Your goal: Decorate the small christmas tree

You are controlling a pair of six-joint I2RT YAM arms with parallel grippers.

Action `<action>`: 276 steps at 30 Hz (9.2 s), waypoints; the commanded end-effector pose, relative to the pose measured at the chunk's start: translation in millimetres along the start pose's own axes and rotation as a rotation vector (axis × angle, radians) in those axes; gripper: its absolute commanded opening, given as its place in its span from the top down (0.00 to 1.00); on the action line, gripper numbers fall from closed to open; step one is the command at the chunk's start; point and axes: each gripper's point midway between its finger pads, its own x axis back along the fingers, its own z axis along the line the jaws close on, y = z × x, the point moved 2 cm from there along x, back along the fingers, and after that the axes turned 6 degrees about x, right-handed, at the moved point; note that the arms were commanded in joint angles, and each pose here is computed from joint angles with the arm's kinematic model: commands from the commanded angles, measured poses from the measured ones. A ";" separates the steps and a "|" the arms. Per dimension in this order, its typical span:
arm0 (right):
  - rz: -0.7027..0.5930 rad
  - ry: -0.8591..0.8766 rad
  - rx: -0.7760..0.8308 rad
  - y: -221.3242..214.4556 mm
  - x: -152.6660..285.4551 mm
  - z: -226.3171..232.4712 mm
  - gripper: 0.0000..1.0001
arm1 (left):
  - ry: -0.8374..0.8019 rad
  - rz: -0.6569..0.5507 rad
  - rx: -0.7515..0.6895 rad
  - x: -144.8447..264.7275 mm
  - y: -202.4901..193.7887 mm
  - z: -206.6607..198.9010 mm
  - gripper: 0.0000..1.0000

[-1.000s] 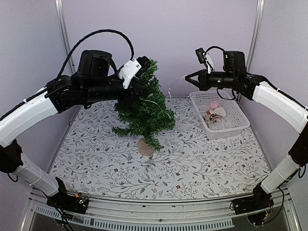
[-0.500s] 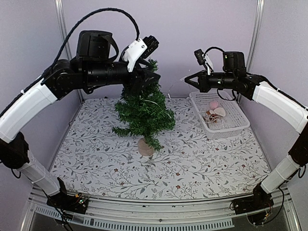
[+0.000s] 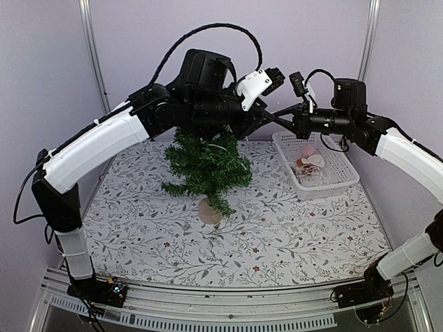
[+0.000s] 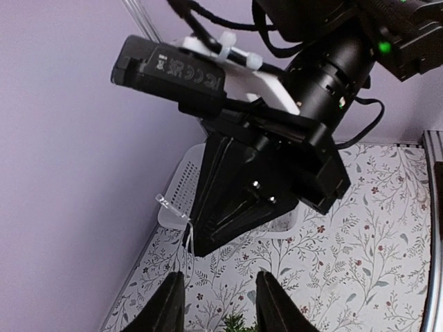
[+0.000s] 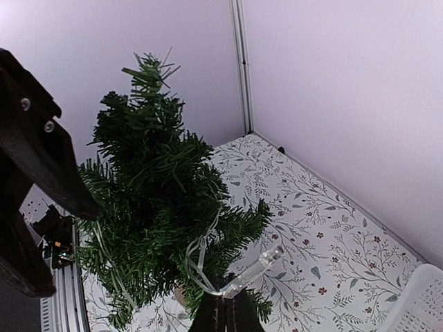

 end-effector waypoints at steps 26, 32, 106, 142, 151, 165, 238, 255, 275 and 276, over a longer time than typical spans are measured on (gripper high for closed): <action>-0.143 0.060 0.314 23.7 8.8 46.8 0.99 | -0.014 -0.089 0.300 -20.5 19.5 18.6 0.72; -0.143 0.057 0.327 21.1 8.0 46.8 0.99 | -0.063 -0.101 0.310 -19.6 20.9 16.9 0.94; 0.134 -0.205 0.260 -2.0 85.1 19.7 1.00 | -0.022 -0.145 0.078 45.6 21.8 15.3 0.37; 0.052 -0.089 0.219 -4.4 70.7 61.2 0.53 | -0.103 -0.117 0.142 0.4 23.4 -20.5 1.00; 0.080 -0.189 0.201 -23.6 92.4 56.0 0.42 | -0.163 -0.162 0.114 16.5 25.4 -11.0 1.00; 0.161 -0.083 0.123 -69.7 81.5 35.7 0.41 | -0.251 -0.233 0.115 37.3 35.4 -11.1 1.00; 0.067 -0.635 0.032 -29.8 145.3 -40.8 1.00 | -0.075 -0.342 0.244 41.3 56.0 25.6 1.00; 0.159 -1.045 -0.165 -80.9 183.8 -171.3 1.00 | -0.047 -0.475 0.220 95.1 77.3 35.5 1.00; 0.248 -0.863 -0.223 -111.0 146.4 -204.6 0.72 | -0.011 -0.520 0.226 127.0 75.5 46.8 1.00; 0.282 -0.831 -0.246 -119.8 140.6 -204.9 0.62 | -0.006 -0.517 0.227 125.2 74.4 47.7 1.00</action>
